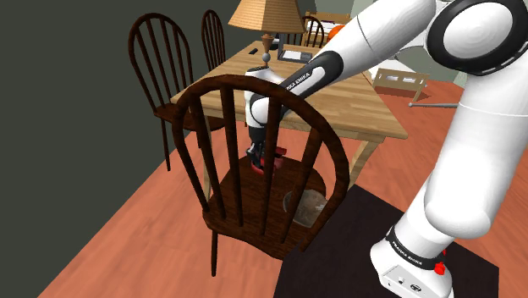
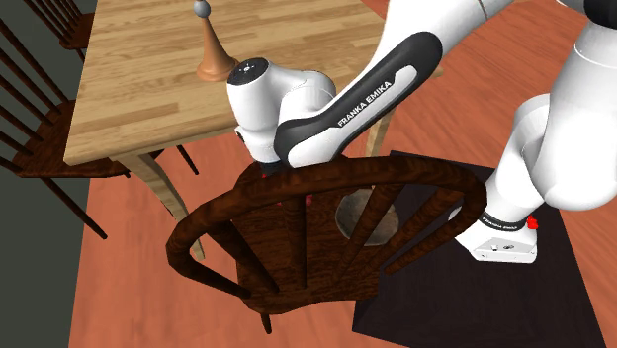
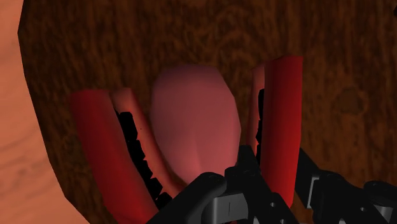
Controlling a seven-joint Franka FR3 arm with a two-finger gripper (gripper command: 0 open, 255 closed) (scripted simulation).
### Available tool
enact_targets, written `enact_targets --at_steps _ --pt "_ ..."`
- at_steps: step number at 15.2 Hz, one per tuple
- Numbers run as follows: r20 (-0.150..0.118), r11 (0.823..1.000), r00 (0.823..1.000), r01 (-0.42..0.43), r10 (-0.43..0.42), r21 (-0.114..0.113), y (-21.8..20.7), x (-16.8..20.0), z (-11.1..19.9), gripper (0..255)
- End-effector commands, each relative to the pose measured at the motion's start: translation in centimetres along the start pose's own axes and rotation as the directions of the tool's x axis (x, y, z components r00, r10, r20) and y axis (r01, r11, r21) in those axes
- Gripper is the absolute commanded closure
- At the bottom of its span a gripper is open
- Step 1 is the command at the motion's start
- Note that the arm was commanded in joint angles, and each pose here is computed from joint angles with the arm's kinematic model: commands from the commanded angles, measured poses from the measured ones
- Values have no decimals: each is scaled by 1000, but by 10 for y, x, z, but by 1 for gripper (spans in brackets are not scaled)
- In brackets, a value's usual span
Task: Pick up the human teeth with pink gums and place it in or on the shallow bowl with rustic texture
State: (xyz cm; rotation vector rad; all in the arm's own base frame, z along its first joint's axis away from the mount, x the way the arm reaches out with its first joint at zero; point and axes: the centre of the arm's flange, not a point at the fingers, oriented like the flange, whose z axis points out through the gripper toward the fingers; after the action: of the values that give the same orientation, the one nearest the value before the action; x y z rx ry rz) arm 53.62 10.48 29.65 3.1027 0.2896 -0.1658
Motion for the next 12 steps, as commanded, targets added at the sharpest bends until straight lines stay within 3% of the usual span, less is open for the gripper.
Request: enact_targets --at_steps 1,7,12 --pt "0 1000 1000 0 0 0 0 -1 -11 255" --pt "0 1000 1000 0 0 0 0 -5 -42 255" --pt "0 1000 1000 0 0 0 -14 -69 -42 255"
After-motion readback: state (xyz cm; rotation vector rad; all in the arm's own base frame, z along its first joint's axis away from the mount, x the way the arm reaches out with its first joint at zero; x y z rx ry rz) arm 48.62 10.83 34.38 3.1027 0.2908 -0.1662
